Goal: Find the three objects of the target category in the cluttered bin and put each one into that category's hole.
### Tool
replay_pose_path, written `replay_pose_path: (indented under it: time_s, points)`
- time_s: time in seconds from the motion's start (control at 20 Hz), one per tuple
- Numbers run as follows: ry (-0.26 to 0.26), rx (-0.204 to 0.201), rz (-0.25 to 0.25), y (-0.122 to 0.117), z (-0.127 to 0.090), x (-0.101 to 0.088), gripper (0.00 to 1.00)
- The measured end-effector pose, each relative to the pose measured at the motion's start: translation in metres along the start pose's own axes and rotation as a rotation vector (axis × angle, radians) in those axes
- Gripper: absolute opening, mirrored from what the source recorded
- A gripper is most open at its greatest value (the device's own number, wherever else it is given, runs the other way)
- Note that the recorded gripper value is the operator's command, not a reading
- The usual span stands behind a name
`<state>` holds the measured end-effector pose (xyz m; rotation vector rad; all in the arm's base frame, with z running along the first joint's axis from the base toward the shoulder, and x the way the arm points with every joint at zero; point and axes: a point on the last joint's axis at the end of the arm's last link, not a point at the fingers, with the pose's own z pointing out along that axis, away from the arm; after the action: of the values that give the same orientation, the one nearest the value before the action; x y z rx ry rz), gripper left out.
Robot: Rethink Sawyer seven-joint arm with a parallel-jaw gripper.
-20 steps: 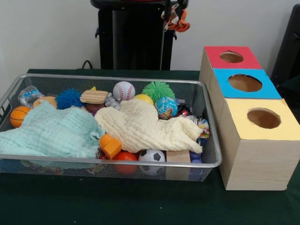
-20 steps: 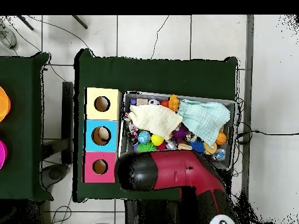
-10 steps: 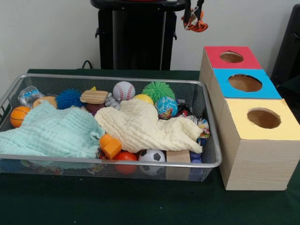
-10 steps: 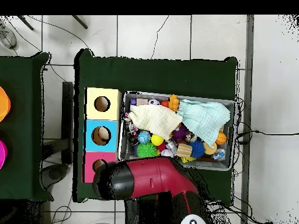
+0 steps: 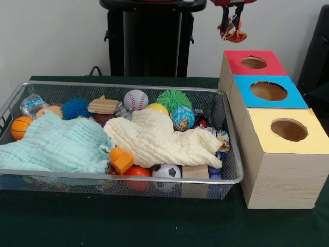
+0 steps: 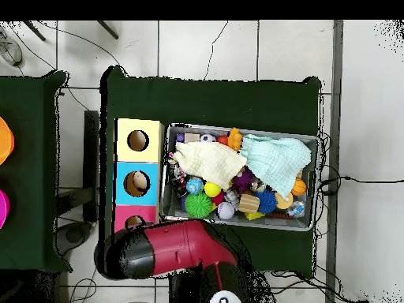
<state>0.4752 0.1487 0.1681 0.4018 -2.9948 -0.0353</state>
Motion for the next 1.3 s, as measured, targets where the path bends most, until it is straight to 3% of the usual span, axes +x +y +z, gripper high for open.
replay_pose_path:
  time_s: [0.4,0.75,1.3]
  points:
    - [-0.005,-0.011,0.085,0.043,0.015,0.007,0.0]
    - [0.013,-0.011,0.12,0.072,0.03,0.022,0.0]
    - [-0.015,0.009,0.139,0.077,0.063,0.029,0.0]
